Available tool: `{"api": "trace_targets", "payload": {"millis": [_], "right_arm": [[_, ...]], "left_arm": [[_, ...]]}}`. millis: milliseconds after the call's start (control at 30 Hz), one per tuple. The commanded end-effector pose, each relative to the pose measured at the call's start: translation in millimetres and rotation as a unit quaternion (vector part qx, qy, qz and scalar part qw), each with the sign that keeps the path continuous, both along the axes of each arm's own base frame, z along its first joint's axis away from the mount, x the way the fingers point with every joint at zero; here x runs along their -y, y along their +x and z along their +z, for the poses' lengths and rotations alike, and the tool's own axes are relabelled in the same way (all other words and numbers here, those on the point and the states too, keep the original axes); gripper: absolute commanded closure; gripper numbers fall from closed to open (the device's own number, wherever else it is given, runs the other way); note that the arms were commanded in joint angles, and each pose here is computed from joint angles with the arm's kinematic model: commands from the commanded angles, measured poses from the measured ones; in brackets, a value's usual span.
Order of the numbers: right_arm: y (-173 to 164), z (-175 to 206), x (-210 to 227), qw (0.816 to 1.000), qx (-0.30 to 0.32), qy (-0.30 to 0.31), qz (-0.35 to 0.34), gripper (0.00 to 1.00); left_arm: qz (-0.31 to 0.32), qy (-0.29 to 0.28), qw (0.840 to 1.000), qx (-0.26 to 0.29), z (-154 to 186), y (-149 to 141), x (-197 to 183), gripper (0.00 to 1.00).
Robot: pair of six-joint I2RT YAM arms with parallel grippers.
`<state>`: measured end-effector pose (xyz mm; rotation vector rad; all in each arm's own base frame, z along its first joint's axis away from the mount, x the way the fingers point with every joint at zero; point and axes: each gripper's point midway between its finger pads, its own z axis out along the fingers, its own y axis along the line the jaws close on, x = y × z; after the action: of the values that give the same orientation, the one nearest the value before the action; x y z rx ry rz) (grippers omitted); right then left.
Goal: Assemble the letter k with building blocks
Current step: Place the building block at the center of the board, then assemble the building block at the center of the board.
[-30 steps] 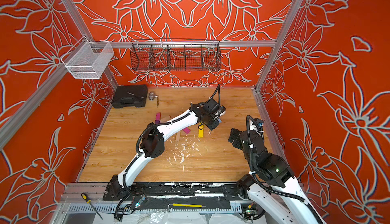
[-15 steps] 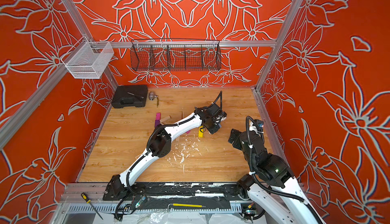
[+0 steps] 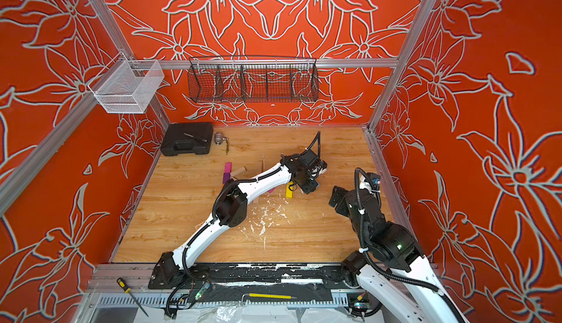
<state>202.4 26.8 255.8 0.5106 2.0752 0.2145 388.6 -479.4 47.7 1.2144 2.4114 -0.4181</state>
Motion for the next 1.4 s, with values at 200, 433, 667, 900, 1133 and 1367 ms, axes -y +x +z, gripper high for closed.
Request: {"api": "trace_targets", "payload": {"millis": [200, 433, 667, 900, 1133, 1367], "right_arm": [[18.2, -0.1, -20.8, 0.999, -0.053, 0.004, 0.011, 0.1], [56.9, -8.4, -52.3, 0.99, -0.134, 0.002, 0.045, 0.2], [94.7, -32.3, -77.0, 0.979, -0.193, 0.052, 0.038, 0.33], [125.1, -88.0, -73.8, 0.959, -0.266, 0.091, -0.03, 0.43], [137.1, -147.3, -57.2, 0.924, -0.35, 0.115, -0.101, 0.5], [134.9, -182.2, -47.2, 0.889, -0.406, 0.127, -0.17, 0.57]], "left_arm": [[0.051, -0.118, 0.991, 0.038, 139.8, -9.8, -34.0, 0.54], [0.098, -0.19, 0.973, 0.085, 199.4, -38.8, -105.4, 0.54], [0.1, -0.214, 0.961, 0.141, 230.7, -91.8, -175.5, 0.54], [0.016, -0.204, 0.965, 0.167, 223.9, -152.5, -213.7, 0.5], [-0.145, -0.155, 0.965, 0.156, 198.1, -199.0, -219.7, 0.38], [-0.216, -0.134, 0.949, 0.187, 182.1, -205.8, -219.5, 0.31]]}}
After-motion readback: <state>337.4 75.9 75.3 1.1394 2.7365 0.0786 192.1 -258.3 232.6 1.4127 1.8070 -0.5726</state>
